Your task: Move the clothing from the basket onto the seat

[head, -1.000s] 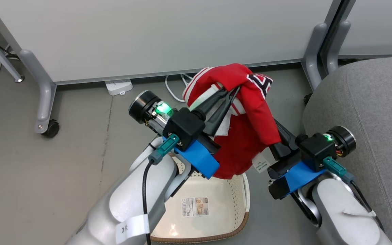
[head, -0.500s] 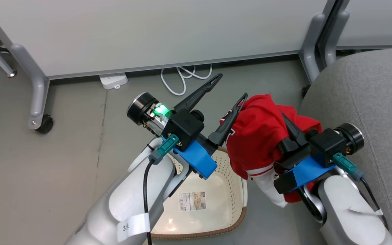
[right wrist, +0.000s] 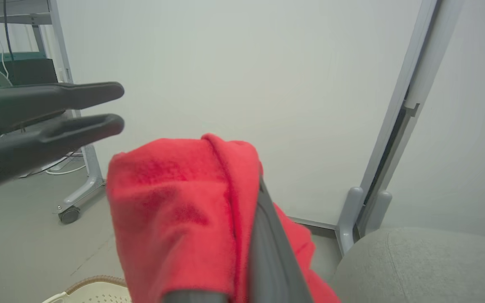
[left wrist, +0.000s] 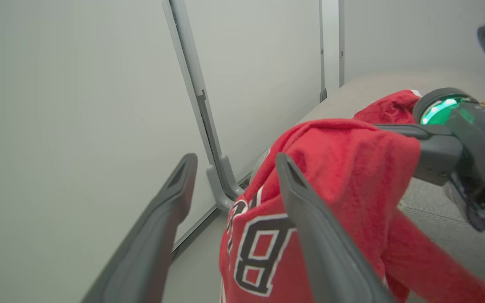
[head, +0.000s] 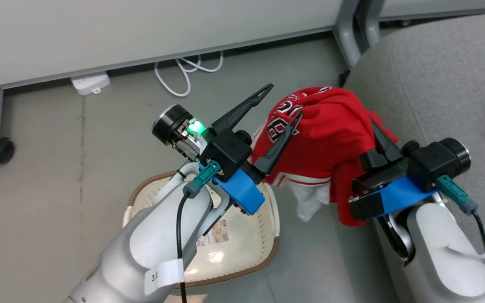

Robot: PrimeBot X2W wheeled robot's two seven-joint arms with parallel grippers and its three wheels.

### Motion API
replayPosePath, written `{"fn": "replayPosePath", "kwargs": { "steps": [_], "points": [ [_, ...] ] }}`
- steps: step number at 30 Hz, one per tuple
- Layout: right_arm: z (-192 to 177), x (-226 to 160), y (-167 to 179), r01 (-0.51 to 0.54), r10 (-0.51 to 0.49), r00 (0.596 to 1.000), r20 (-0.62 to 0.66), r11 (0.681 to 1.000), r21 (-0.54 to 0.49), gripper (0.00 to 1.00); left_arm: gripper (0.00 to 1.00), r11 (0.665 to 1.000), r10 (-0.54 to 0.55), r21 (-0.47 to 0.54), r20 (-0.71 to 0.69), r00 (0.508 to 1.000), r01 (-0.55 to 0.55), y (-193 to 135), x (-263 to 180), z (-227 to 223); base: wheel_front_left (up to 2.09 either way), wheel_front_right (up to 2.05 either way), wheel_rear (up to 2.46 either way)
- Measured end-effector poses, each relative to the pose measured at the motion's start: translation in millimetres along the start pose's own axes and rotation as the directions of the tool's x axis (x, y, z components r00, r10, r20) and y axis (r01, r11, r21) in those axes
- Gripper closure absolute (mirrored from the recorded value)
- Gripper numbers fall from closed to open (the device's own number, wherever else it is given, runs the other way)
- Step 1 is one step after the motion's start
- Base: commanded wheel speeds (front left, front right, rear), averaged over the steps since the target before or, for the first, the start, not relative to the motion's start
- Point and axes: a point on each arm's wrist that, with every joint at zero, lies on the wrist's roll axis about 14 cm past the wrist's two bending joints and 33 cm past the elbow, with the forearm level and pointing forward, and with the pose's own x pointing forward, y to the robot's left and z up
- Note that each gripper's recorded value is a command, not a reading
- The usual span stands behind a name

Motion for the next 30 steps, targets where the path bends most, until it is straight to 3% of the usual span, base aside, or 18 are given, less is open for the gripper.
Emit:
{"fn": "replayPosePath", "kwargs": {
  "steps": [6, 12, 24, 30],
  "points": [
    [-4.5, -13.3, -37.7, 0.118, -0.118, 0.993, -0.012, 0.993, -0.003, 1.0, 0.0, 0.997, -0.08, -0.022, -0.014, 0.997, 0.08, -16.9, 18.9, -17.9, 0.0, 0.0, 0.0],
    [-6.1, -39.6, -85.2, 0.276, -0.276, 0.961, -0.022, 0.961, -0.018, 1.0, 0.0, 0.978, -0.205, -0.053, -0.035, 0.978, 0.203, -51.1, 35.1, -40.6, 0.0, 0.0, 0.0],
    [-13.7, -111.0, -144.7, 0.507, -0.51, 0.857, -0.074, 0.86, -0.058, 1.0, 0.0, 0.92, -0.381, -0.109, -0.038, 0.924, 0.376, -107.2, 50.5, -61.4, 0.0, 0.0, 0.0],
    [-18.7, -139.9, -158.3, 0.573, -0.578, 0.81, -0.103, 0.816, -0.073, 1.0, 0.0, 0.895, -0.434, -0.13, -0.035, 0.9, 0.426, -126.2, 51.7, -65.9, 0.0, 0.0, 0.0]
  ]
}}
